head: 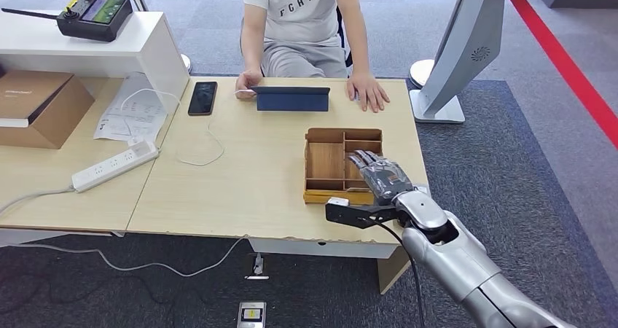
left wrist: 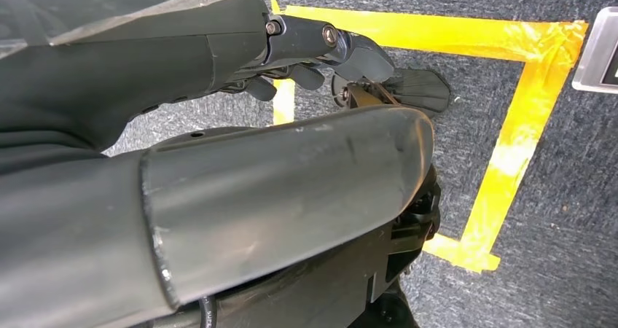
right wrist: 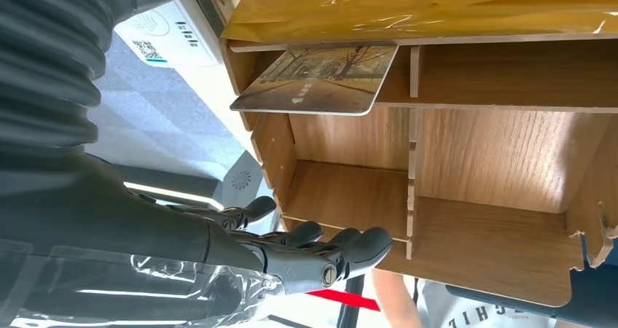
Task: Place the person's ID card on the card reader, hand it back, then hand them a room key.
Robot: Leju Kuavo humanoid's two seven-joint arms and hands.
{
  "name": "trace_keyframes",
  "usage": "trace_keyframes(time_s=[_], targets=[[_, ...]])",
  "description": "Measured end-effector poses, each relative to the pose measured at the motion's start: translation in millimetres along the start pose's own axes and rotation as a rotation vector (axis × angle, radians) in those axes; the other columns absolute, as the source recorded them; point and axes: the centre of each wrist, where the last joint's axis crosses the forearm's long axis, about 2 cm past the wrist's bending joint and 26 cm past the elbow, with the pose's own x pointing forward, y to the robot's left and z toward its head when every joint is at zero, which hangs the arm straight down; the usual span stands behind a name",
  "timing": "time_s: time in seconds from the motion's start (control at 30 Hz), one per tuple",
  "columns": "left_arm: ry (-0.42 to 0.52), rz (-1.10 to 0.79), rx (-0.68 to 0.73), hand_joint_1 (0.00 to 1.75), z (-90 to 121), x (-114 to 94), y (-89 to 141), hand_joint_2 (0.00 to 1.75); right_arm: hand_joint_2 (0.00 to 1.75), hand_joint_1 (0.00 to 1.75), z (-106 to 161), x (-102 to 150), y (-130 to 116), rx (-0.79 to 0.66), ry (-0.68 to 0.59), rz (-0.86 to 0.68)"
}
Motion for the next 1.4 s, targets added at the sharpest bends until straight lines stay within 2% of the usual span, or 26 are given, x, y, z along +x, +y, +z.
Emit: trace_keyframes(time_s=[0.43, 0.47, 0.57, 0.6, 1.4], targets=[[0.001, -0.001, 0.0, 0.0, 0.0, -0.1, 0.0, 0.0, 1.75, 0.0, 0.1, -0.3, -0.1, 0.004, 0.009, 0.004], [0.001, -0.001, 0.0, 0.0, 0.0, -0.2, 0.1, 0.0, 1.75, 0.39, 0.1, -0.2, -0.1, 0.005, 0.009, 0.004], [0.001, -0.001, 0.0, 0.0, 0.0, -0.1, 0.1, 0.0, 1.75, 1.7, 0.0, -0.2, 0.0, 0.01, 0.009, 0.006], [0.001, -0.001, 0.0, 0.0, 0.0, -0.1, 0.0, 0.0, 1.75, 1.75, 0.0, -0.2, 0.0, 0.013, 0.009, 0.007], [0.006, -0.001, 0.001, 0.0, 0.0, -0.2, 0.1, 0.0, 1.75, 1.75, 0.8, -1.3, 1.3, 0.03, 0.01, -0.007]])
